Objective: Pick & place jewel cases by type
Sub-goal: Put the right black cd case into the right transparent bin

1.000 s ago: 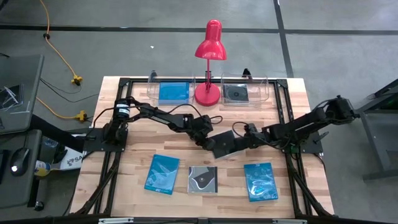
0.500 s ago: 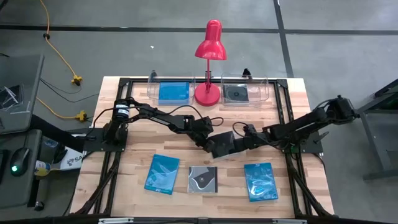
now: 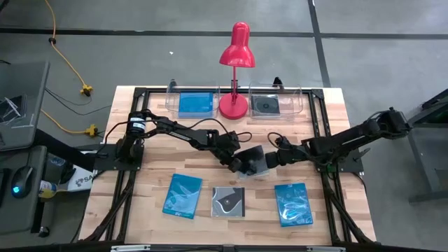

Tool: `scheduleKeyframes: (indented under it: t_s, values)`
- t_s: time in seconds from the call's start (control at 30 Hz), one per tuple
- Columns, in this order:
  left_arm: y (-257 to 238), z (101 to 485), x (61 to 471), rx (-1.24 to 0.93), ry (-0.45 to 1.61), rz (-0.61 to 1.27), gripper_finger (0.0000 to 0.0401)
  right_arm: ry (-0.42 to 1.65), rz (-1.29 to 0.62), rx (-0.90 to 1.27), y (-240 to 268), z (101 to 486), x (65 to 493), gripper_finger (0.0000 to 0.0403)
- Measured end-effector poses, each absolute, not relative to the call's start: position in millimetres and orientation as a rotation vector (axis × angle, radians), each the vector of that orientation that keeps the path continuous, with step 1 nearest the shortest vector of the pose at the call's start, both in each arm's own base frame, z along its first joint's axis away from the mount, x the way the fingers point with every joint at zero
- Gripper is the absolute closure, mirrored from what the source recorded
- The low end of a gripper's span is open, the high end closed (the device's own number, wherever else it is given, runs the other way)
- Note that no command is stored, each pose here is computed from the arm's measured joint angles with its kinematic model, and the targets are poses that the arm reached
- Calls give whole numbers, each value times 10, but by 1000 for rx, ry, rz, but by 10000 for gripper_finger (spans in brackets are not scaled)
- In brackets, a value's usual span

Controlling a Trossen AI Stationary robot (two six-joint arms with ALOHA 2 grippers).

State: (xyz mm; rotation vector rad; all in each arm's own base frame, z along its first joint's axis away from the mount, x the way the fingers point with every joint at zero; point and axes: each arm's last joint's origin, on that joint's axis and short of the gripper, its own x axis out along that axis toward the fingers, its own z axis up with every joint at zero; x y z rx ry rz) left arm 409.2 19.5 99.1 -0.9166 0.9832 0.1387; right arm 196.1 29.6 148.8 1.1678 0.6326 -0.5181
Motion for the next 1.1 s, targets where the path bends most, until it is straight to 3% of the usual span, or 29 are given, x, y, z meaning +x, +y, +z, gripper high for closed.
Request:
scheduleKeyframes:
  t_s: [1.1]
  values:
    - [198, 992, 4092, -857, 983, 99, 247, 544, -334, 1144, 312, 1695, 1971, 390]
